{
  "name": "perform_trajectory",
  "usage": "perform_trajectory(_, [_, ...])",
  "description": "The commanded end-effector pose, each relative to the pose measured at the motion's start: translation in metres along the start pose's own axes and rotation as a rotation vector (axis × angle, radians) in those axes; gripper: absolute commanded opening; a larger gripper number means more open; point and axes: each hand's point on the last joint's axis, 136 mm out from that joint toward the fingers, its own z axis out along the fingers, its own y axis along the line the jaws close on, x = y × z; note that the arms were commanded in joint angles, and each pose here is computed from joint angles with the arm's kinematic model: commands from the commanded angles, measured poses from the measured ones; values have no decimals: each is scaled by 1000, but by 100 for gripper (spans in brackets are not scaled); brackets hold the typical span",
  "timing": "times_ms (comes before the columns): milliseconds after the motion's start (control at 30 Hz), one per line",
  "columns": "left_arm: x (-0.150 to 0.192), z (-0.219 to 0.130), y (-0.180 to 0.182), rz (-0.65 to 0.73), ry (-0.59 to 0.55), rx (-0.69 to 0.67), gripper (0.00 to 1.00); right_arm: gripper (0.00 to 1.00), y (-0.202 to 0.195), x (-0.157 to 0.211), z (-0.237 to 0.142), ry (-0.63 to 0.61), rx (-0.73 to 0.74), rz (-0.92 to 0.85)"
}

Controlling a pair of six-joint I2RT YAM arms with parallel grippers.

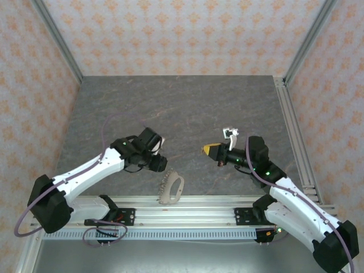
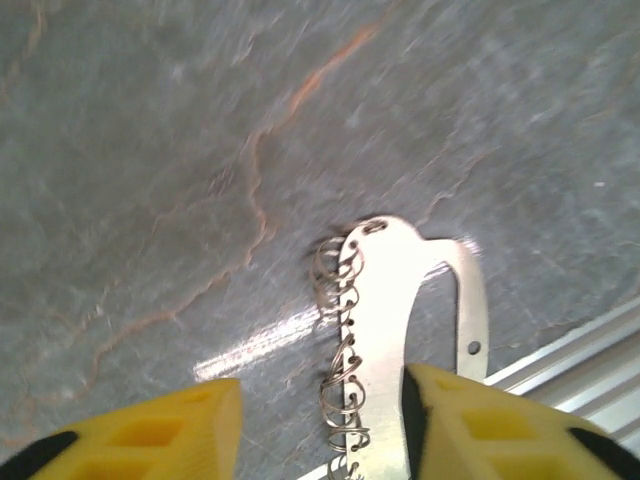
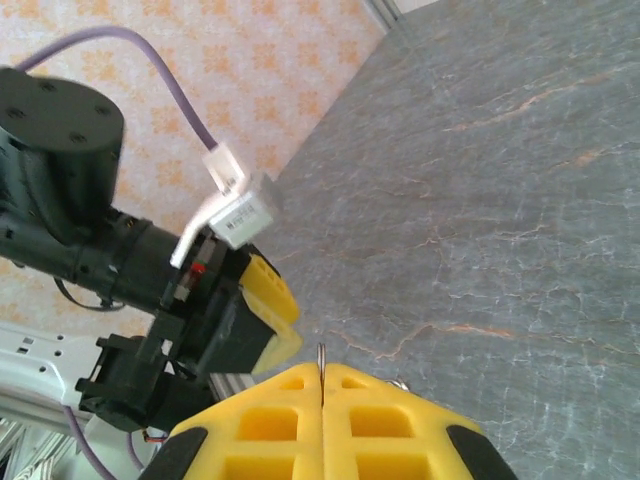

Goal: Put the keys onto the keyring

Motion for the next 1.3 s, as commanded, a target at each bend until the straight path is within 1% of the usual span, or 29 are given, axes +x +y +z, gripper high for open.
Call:
perform_trajectory(0, [18,19,5,-28,83,-64,52,0,-1,-11,-4,-49,10,-26])
perform_trajectory(100, [23,34,1,20,134,-115,53,0,-6,-15,-8,-68,28,-26])
perform_trajectory(233, [33,45,16,47,176,-242,54,0,-7,-19,-10,-79,34,-41])
perform_trajectory(433, [59,53,5,53,204,-253,52,0,-12,-21,-5,-78,36,-45])
perform_trajectory(567, [62,68,-3,15,195,-228,41,0,-15,-22,-2,-81,32,-41])
perform_trajectory(667, [59,70,1,24,196,-269,40,0,-14,-21,-3,-77,30,-40])
perform_trajectory(733, [60,72,1,34,204,-273,36,0,-14,-21,-4,-79,34,-40])
perform_trajectory(833, [58,78,-1,37,210,-264,26,0,-15,-22,-3,-83,34,-41])
perform_trajectory(867, [56,78,-3,40,206,-262,21,0,-15,-23,-3,-83,30,-43])
perform_trajectory(900, [53,79,-4,44,201,-263,12,0,-14,-24,-3,-84,27,-43])
perform_trajectory(967, [47,78,-6,55,189,-267,0,0,-14,-25,-2,-86,25,-43])
perform_trajectory(1133, [25,83,-20,120,182,-243,0,0,-15,-25,-3,-90,24,-43])
perform_trajectory(1267, [-2,89,-29,107,161,-190,0,0,-16,-26,-8,-100,32,-41])
